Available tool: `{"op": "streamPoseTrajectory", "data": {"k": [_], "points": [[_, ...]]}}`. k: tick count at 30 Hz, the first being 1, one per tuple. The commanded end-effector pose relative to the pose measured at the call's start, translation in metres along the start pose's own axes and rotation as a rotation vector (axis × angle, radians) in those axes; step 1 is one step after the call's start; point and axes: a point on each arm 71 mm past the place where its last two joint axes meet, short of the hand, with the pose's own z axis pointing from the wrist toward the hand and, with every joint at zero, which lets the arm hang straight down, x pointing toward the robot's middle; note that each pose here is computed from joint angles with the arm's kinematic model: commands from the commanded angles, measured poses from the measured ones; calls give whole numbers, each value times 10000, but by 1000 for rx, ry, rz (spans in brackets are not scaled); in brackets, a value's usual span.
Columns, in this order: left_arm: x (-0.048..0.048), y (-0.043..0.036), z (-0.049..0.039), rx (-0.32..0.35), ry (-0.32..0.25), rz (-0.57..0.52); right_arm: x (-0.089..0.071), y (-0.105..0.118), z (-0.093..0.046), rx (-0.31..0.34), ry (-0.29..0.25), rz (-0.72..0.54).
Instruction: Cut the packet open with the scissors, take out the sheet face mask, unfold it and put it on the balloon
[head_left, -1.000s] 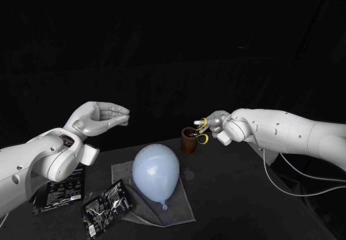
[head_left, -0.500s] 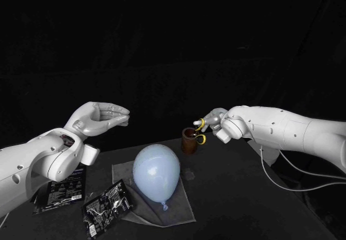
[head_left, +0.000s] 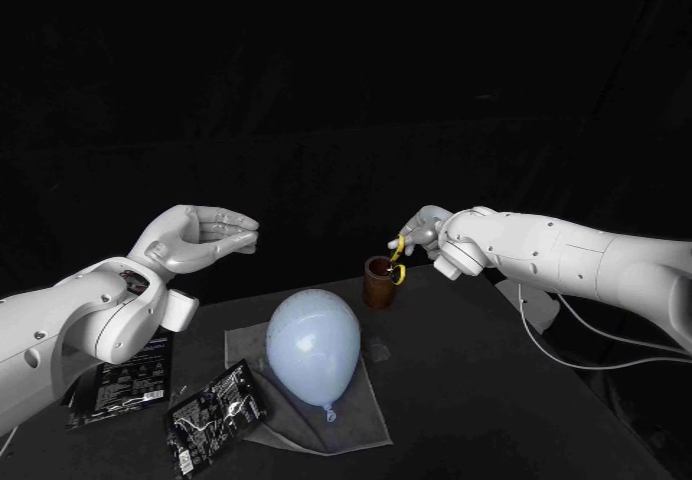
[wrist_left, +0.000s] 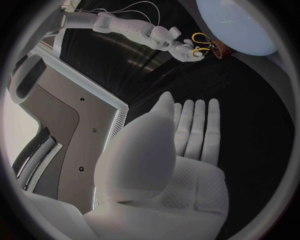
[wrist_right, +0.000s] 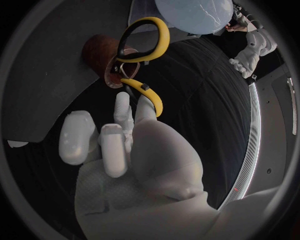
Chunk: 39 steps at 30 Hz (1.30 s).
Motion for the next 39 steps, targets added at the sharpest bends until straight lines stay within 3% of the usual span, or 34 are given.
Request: {"op": "streamPoseTrajectory", "data": {"k": [1, 10, 15, 24, 39], "points": [[1, -12, 5, 2, 6, -12, -43, 55, 6, -69, -41, -129], [-6, -4, 4, -2, 4, -16, 5, 96, -3, -107, -11, -276], [-12, 0, 1, -4, 3, -17, 1, 106, -4, -121, -21, -313], [-25, 6, -6, -7, 1, -17, -47, 140, -30, -185, -88, -297], [-54, 18, -27, -15, -7, -22, -45, 190, -58, -202, -113, -269]]}}
